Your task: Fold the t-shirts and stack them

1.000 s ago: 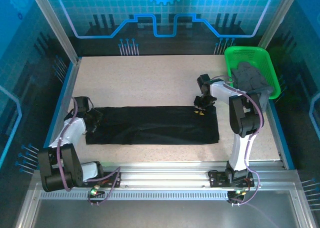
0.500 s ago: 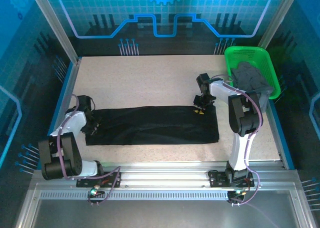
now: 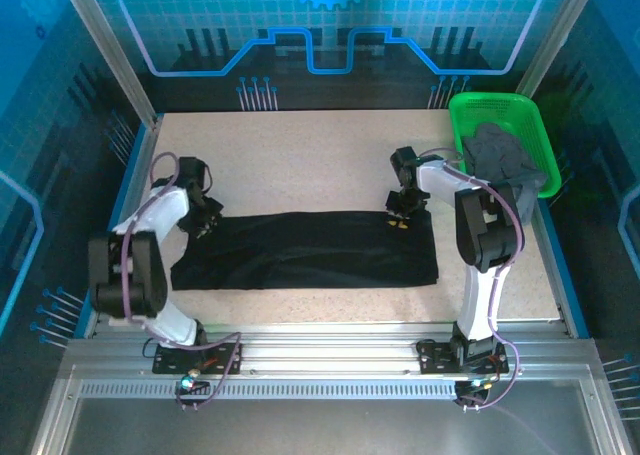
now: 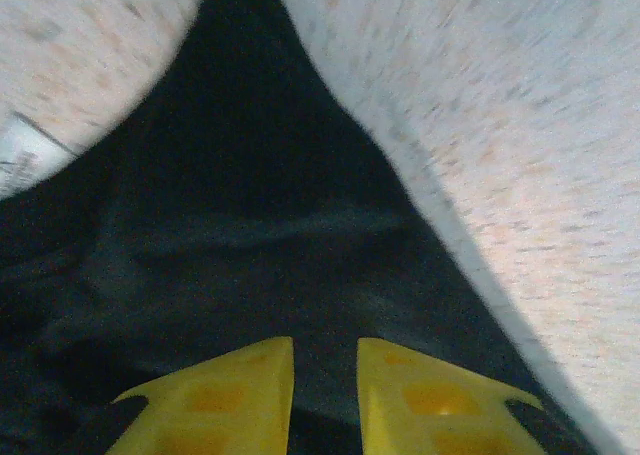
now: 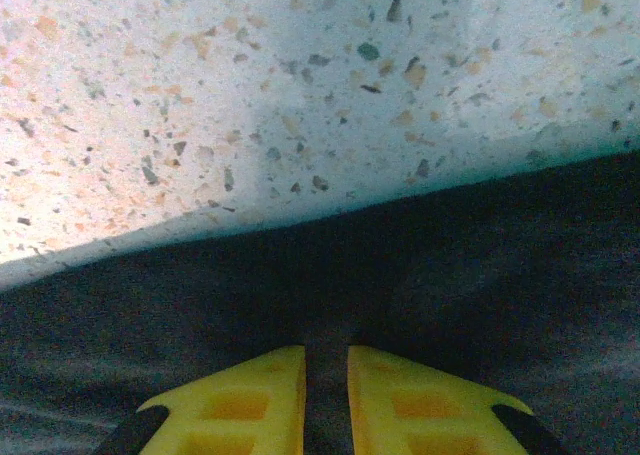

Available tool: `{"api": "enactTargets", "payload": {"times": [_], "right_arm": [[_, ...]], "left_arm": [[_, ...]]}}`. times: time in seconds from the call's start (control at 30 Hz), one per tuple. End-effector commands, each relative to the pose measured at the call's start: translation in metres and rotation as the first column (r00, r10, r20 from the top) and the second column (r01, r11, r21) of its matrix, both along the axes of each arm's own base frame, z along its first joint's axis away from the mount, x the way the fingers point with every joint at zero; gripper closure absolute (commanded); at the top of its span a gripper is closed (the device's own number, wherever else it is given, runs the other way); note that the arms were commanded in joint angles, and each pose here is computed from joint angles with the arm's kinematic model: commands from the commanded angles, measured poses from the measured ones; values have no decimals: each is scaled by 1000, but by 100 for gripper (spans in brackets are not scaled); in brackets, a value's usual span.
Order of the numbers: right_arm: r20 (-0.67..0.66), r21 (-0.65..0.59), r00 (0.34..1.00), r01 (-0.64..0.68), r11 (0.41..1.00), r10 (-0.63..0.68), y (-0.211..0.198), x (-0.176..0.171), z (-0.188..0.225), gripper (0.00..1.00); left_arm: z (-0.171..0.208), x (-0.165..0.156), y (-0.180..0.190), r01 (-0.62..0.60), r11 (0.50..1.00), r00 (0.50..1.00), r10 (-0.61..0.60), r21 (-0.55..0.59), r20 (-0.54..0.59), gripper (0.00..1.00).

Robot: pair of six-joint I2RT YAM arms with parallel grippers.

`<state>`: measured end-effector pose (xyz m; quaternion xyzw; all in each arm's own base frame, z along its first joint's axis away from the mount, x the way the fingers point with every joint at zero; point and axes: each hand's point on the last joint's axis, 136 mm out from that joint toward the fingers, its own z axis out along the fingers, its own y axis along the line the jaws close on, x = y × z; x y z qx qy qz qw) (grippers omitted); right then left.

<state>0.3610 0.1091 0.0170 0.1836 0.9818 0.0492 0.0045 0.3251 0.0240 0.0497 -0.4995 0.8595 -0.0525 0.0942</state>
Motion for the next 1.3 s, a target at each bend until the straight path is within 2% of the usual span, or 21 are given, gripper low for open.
{"api": "enactTargets", "payload": {"times": [0.0,0.13,0.33,0.47,0.53,0.6,0.7,0.8,0.9,1.0,1.1,1.27], "right_arm": [[-77,-36,997,-1,999,-1,-10,-5,-12,79],[-109,-26,994,7,1000,-10,-13,10,-17,79],[-154,20,988,30,999,-26,-9,52,-22,79],[-119,101,991,79,992,-67,-7,97,-23,78],[-68,155,996,65,986,-55,-2,120,-13,77],[27,198,999,15,980,-20,6,140,10,72],[167,221,986,-47,974,10,10,154,53,61],[265,228,964,-84,970,22,12,150,92,56],[324,277,946,-126,952,30,25,134,111,53],[367,335,928,-198,921,66,47,109,122,50],[369,382,923,-254,889,105,67,82,123,49],[320,405,936,-275,872,147,84,42,107,49]], "left_arm": [[-24,-3,-22,35,993,994,-46,-113,-103,79],[-47,11,-28,34,987,986,-60,-159,-157,80],[-52,75,-27,39,982,994,-57,-184,-92,78],[-37,132,-18,104,984,995,-103,-146,17,70],[-17,153,-13,129,986,989,-120,-106,86,64],[14,161,-8,138,989,980,-128,-56,152,58],[52,144,0,121,992,972,-126,35,198,40],[60,100,1,69,997,976,-73,26,205,40],[44,52,-6,10,999,982,0,-50,189,41],[23,18,-16,-5,994,986,23,-111,164,41],[9,-3,-20,0,991,991,18,-134,133,41],[0,-10,-24,0,988,991,21,-152,134,41]]}}
